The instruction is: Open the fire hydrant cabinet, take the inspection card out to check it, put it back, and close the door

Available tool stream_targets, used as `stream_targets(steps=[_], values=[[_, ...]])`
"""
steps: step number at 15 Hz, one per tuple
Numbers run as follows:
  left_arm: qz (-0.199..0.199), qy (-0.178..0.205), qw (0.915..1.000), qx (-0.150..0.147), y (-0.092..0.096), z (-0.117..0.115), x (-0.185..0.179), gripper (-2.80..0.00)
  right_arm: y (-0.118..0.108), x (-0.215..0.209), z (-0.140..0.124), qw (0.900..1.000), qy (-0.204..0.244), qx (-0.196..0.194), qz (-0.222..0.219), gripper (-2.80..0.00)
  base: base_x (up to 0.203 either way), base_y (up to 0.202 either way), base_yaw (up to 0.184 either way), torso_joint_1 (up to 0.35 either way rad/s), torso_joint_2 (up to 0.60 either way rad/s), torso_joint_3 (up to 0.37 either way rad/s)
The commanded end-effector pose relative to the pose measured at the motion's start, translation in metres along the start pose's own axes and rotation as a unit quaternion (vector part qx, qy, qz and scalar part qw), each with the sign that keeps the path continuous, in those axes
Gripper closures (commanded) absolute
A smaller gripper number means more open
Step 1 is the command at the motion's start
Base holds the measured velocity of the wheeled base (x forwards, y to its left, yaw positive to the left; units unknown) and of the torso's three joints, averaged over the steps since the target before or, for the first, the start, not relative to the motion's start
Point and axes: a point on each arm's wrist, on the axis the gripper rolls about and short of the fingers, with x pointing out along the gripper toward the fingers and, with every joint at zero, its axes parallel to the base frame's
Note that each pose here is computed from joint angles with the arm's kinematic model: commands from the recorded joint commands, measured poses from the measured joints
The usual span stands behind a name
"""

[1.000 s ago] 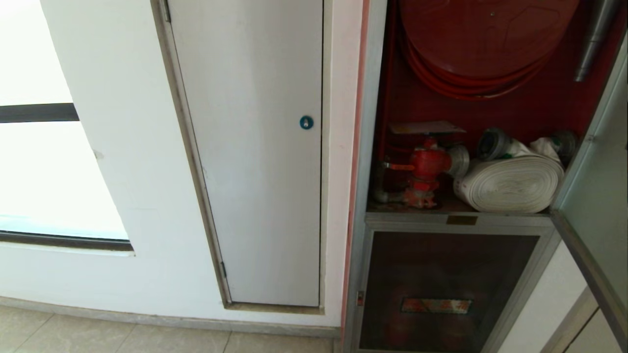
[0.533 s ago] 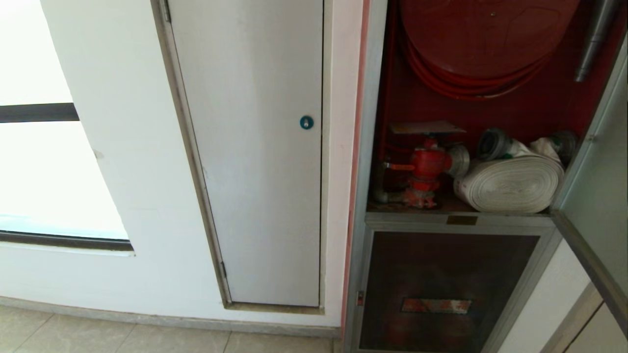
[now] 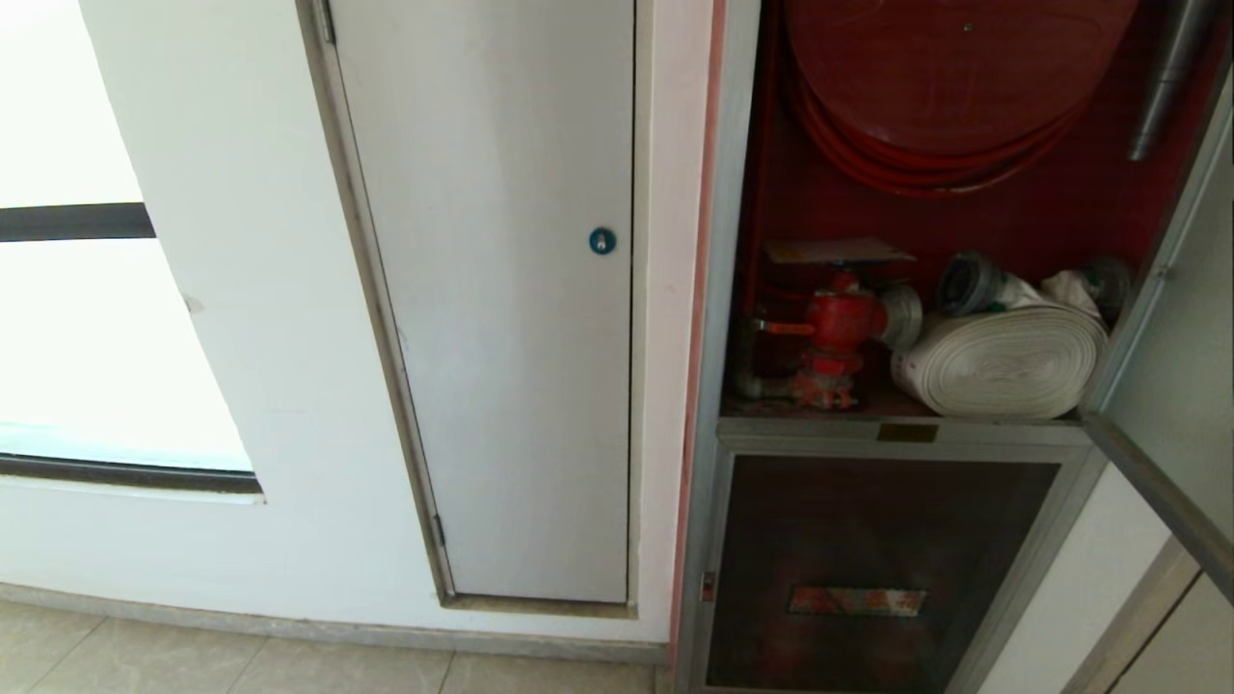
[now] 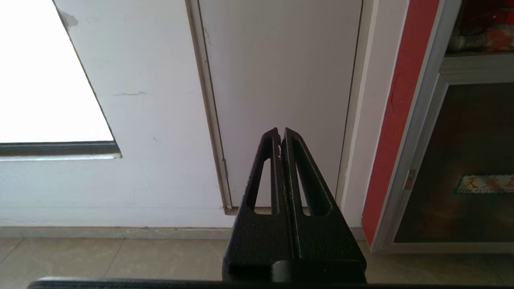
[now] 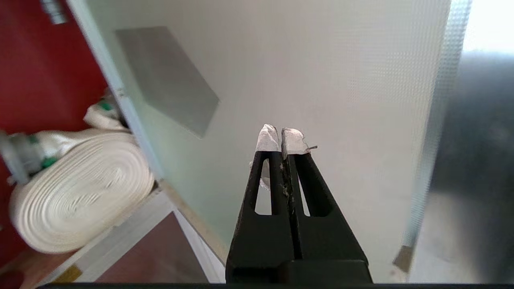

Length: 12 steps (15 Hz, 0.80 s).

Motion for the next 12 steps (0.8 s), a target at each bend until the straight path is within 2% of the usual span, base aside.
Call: stream_targets(steps=[1, 5, 9, 12], values=[[-0.001, 0.015, 0.9999, 0.000, 0.000, -0.008, 0.002, 0.00, -0.006, 0.012, -0.004, 1.000, 0.008, 0.000, -0.020, 0.00, 0.000, 0.000, 0.000, 0.000, 0.00, 0.000], [-0.001, 0.014, 0.9999, 0.000, 0.000, -0.008, 0.002, 0.00, -0.018, 0.025, -0.008, 0.999, 0.019, -0.005, -0.026, 0.00, 0.000, 0.000, 0.000, 0.000, 0.00, 0.000], [0.000, 0.014, 0.9999, 0.000, 0.000, -0.008, 0.002, 0.00, -0.019, 0.024, -0.008, 1.000, 0.019, -0.006, -0.023, 0.00, 0.000, 0.000, 0.000, 0.000, 0.00, 0.000], [0.000, 0.015, 0.9999, 0.000, 0.000, -0.008, 0.002, 0.00, -0.016, 0.014, -0.006, 1.000, 0.013, -0.001, 0.021, 0.00, 0.000, 0.000, 0.000, 0.000, 0.00, 0.000]])
